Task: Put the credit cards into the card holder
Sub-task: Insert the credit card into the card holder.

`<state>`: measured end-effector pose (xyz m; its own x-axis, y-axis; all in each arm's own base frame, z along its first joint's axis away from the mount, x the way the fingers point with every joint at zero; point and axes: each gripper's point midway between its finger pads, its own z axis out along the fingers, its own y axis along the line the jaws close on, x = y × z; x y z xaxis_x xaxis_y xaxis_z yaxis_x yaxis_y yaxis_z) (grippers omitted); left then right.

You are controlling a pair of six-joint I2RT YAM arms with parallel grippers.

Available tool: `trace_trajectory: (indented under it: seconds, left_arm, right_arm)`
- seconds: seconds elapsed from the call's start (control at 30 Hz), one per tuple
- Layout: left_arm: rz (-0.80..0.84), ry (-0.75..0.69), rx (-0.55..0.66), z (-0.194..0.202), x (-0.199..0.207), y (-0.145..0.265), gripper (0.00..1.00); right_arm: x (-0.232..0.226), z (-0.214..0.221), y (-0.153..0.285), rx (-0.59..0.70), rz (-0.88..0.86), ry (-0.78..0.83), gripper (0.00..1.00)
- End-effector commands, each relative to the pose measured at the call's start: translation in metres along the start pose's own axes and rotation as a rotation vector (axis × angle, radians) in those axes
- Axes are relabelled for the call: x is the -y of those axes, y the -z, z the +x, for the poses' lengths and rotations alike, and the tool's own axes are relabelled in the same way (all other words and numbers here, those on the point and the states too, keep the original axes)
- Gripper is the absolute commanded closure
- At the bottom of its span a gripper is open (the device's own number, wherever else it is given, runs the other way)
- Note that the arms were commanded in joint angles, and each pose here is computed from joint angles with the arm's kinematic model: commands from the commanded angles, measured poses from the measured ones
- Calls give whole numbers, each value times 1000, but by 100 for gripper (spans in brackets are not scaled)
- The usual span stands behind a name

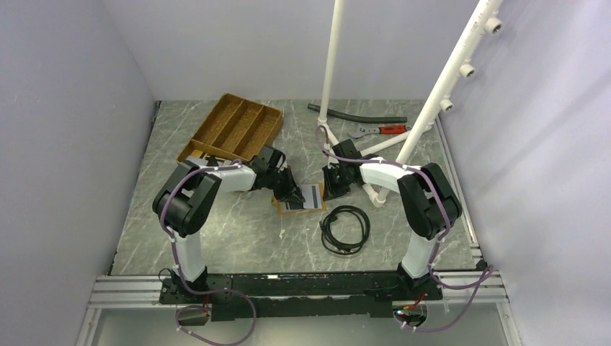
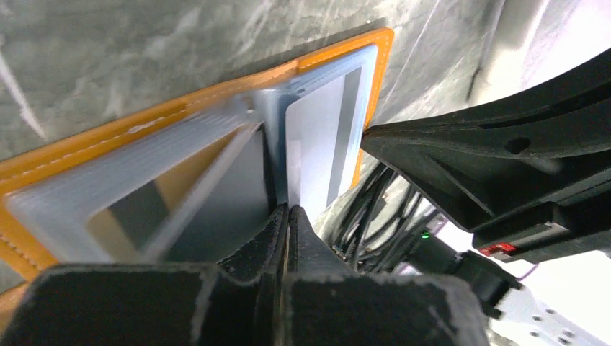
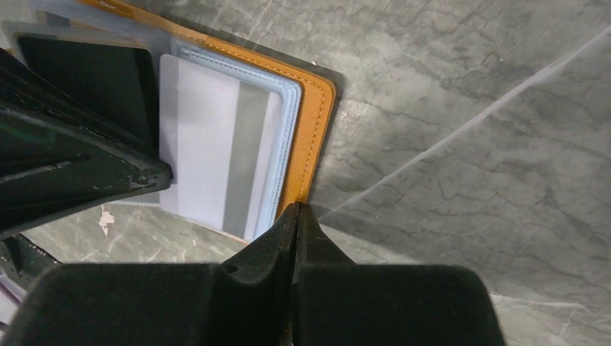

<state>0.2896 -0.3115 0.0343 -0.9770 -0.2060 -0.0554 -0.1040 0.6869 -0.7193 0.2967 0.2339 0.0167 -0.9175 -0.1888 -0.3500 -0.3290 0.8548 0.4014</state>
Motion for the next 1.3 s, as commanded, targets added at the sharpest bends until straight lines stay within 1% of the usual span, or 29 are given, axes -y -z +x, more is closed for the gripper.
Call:
trace_trajectory:
  seconds: [0.0, 0.07, 0.1, 0.13, 0.27, 0.37, 0.43, 0.47, 0.53, 0.6, 0.67, 0.77, 0.8, 0.83, 0.87, 0.9, 0.97, 1.0, 1.07, 1.13, 1.2, 1.27]
  left_arm:
    - [-140, -145, 18, 2, 3, 8, 91]
    - [-166, -176, -7, 4, 4, 7, 84]
    - [-150, -183, -19, 5, 7, 4, 82]
    - [-128, -178, -29, 6, 10, 0, 83]
    - [-29, -188, -28, 8, 26, -18, 90]
    - [15, -190, -55, 10, 35, -28, 89]
    - [-21, -193, -50, 9, 31, -28, 83]
    - [-51, -199, -48, 8, 29, -24, 78]
    - [-87, -226, -31, 7, 30, -9, 68]
    - [-86, -246, -40, 12, 36, 5, 60]
    - [-92, -267, -49, 15, 42, 18, 55]
    - [-115, -301, -60, 21, 47, 40, 51]
    - [-128, -317, -52, 22, 48, 48, 49]
    - [-143, -329, -42, 23, 46, 56, 45]
    - [-161, -343, -27, 23, 44, 65, 38]
    - [-185, -350, -11, 22, 39, 72, 29]
    - [-222, -352, 25, 19, 27, 83, 13]
    - [-230, -339, 30, 17, 21, 86, 3]
    - [-280, -301, 31, 12, 3, 91, 1]
    - [-350, -305, 50, 5, -10, 95, 1]
    - [-377, -312, 65, 1, -15, 95, 1]
    - [-412, -311, 71, -2, -23, 91, 1]
  right_arm:
    - [-11, 8, 0, -10, -39, -9, 99]
    - [-9, 7, 0, -9, -30, -7, 99]
    - [-9, 6, 0, -9, -32, -7, 99]
    - [-10, 6, -1, -9, -36, -8, 99]
    - [-16, 7, -3, -11, -73, -27, 99]
    - [-18, 8, -3, -8, -85, -35, 99]
    - [-16, 10, -2, -11, -76, -36, 99]
    - [-15, 10, -1, -10, -68, -35, 99]
    - [-11, 10, 0, -8, -52, -33, 99]
    - [-7, 8, 2, -1, -42, -34, 99]
    - [-4, 7, 3, 2, -29, -27, 99]
    - [4, 3, 7, 10, 29, -6, 96]
    - [7, 2, 11, 13, 52, 3, 94]
    - [9, 0, 14, 21, 68, 11, 92]
    - [8, -3, 18, 33, 79, 20, 91]
    - [6, -7, 22, 43, 83, 32, 88]
    - [-4, -13, 27, 68, 62, 50, 81]
    - [-12, -15, 28, 76, 29, 56, 76]
    - [-22, -16, 26, 78, -30, 41, 68]
    - [-22, -17, 22, 71, -31, 20, 62]
    - [-19, -18, 20, 70, -14, 6, 52]
    - [-19, -19, 16, 67, -27, -8, 46]
